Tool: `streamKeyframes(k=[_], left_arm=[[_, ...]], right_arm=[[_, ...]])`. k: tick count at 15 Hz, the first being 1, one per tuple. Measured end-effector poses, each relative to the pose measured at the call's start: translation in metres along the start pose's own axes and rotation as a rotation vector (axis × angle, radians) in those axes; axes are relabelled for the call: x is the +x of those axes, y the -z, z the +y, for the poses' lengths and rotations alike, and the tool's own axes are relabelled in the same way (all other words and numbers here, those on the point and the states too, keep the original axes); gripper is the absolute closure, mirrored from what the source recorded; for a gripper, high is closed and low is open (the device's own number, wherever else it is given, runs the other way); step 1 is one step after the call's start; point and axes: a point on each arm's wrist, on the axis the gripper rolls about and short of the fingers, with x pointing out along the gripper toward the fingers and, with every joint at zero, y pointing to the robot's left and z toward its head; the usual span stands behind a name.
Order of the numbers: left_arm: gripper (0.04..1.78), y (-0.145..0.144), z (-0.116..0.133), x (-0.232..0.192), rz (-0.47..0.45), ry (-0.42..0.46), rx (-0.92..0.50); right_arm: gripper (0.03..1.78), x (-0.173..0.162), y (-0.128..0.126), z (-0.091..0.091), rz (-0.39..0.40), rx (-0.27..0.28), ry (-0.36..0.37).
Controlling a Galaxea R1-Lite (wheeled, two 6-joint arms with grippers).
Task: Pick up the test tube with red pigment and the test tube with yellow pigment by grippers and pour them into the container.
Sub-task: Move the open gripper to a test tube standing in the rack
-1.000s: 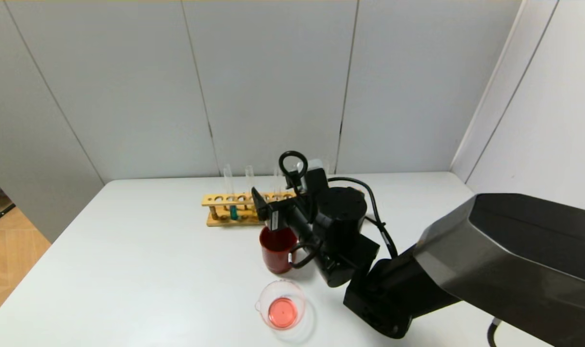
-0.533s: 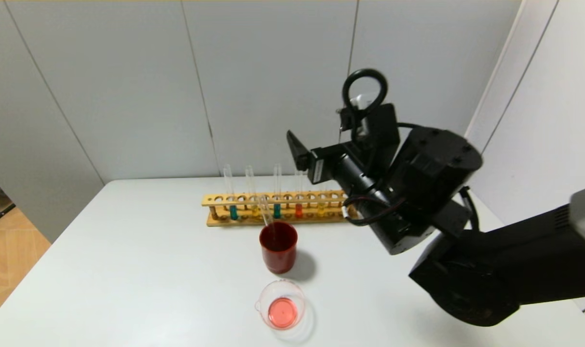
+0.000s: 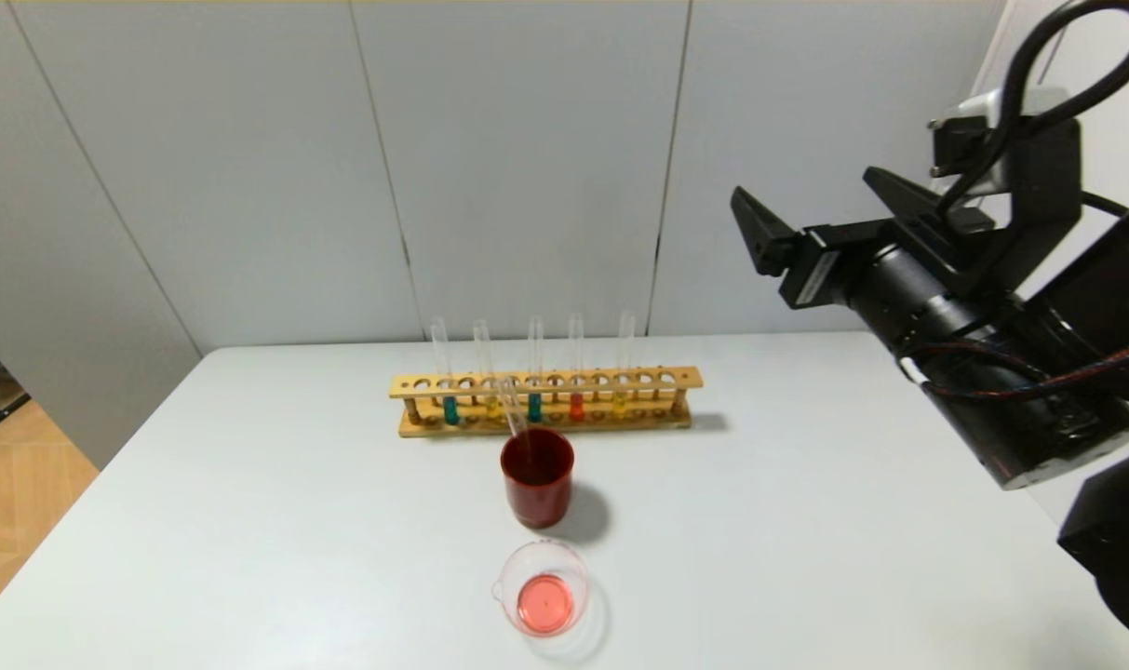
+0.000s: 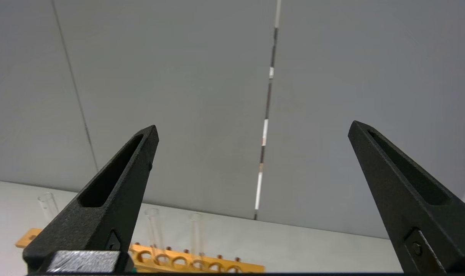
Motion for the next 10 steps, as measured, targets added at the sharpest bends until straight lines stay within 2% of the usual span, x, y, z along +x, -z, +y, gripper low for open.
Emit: streamKeyframes(k=[6,10], left_arm=[[0.07,0.000,0.000,0.000,0.000,0.000,0.000],[0.07,0.000,0.000,0.000,0.000,0.000,0.000]], right_arm=[[0.08,-0.044,-0.012,-0.027,0.002,-0.026,0.030],[0.08,-0.059,-0.020,-0.041,-0.015,-0.041,0.063]])
